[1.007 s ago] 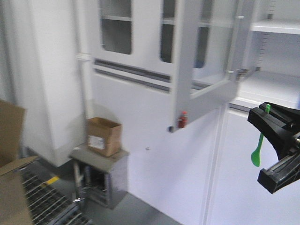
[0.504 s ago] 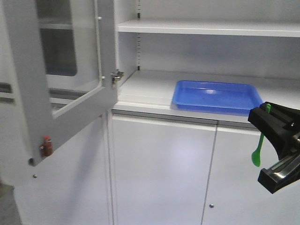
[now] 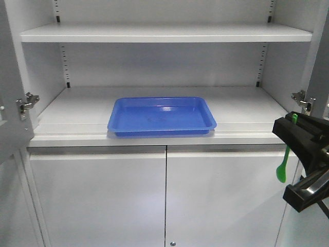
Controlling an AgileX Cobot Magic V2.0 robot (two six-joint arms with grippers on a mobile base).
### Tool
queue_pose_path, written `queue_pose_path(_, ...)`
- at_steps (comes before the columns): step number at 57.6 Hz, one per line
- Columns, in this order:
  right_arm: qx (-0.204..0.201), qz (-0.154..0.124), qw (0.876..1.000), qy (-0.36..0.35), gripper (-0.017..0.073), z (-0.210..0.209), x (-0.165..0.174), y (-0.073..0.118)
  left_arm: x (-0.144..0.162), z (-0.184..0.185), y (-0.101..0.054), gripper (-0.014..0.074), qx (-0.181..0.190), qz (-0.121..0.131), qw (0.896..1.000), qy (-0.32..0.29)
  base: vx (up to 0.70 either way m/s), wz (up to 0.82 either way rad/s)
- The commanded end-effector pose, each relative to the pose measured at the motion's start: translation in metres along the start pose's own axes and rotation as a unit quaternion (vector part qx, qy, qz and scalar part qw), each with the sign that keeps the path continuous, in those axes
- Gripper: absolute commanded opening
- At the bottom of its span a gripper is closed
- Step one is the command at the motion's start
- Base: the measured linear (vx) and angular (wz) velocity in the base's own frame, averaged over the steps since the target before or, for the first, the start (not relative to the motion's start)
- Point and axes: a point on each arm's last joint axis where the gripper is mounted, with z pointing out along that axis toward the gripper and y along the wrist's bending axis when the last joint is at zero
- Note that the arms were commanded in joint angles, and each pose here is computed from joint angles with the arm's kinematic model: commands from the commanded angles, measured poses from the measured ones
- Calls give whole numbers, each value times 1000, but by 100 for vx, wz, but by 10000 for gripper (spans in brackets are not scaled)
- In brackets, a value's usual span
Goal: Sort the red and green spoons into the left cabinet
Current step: 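Drive up to the open cabinet shelf holding the blue tray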
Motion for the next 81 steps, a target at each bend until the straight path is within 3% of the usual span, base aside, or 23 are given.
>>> queue_pose_path(1,-11,6,999,-37,-9,-1,-15,1,-19,0,-1,111,2,-6,998,-59,26,-26)
queue_pose_path(48,-11,6,999,-37,-9,-1,-15,1,-19,0,-1,111,2,-6,998,-59,29,-13)
queue_pose_path(81,-11,6,999,-37,-9,-1,-15,1,-19,0,-1,111,2,-6,998,-59,23,12)
